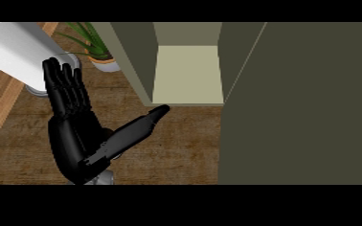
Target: Pick up the wine, place it into the cabinet and close the cabinet
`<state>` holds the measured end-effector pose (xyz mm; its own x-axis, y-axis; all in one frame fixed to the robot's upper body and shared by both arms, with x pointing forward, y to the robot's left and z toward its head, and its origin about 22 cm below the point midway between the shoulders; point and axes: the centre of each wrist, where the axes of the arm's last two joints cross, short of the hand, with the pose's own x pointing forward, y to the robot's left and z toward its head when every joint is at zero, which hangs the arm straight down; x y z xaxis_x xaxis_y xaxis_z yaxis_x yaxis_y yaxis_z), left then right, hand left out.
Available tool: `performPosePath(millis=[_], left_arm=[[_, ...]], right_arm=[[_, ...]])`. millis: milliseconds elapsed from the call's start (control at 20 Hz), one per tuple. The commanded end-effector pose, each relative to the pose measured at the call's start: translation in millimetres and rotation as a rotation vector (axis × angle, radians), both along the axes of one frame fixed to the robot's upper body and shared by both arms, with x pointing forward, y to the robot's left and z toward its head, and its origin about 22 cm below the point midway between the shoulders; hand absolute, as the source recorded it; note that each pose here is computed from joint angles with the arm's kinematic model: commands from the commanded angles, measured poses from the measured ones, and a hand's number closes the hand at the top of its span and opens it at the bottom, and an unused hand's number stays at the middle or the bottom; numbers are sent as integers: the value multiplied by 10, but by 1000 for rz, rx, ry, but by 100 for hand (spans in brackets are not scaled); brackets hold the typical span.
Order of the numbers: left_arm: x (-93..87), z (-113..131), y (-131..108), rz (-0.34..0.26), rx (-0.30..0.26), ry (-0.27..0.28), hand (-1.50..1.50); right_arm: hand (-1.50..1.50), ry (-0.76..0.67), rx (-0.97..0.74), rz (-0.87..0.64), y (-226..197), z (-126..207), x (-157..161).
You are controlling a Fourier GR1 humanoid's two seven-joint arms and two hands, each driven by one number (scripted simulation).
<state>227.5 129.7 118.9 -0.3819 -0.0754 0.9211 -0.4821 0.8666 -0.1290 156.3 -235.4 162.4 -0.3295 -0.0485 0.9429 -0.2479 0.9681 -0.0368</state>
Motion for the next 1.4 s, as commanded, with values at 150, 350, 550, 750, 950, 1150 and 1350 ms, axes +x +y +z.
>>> performPosePath(millis=[150,350,550,750,950,1150,1350], left_arm=[[-34,-36,79,81,-17,33,-150],[-421,-136,189,84,-25,52,-150],[-283,-128,433,127,16,71,-150],[-464,-265,403,121,5,93,-150],[-560,-612,547,159,-22,137,-150],[-706,-676,530,149,-17,158,-150],[-610,-844,703,183,-30,159,-150]], right_arm=[[-150,-12,-8,22,-102,88,-71],[-150,-8,-2,-3,-91,-64,73],[-150,-17,-16,-2,15,30,-82],[-150,-3,-3,2,-2,138,21],[-150,-7,-1,-4,-27,184,-33],[-150,-20,19,-4,73,85,-63],[-150,-37,0,14,3,30,-43]])
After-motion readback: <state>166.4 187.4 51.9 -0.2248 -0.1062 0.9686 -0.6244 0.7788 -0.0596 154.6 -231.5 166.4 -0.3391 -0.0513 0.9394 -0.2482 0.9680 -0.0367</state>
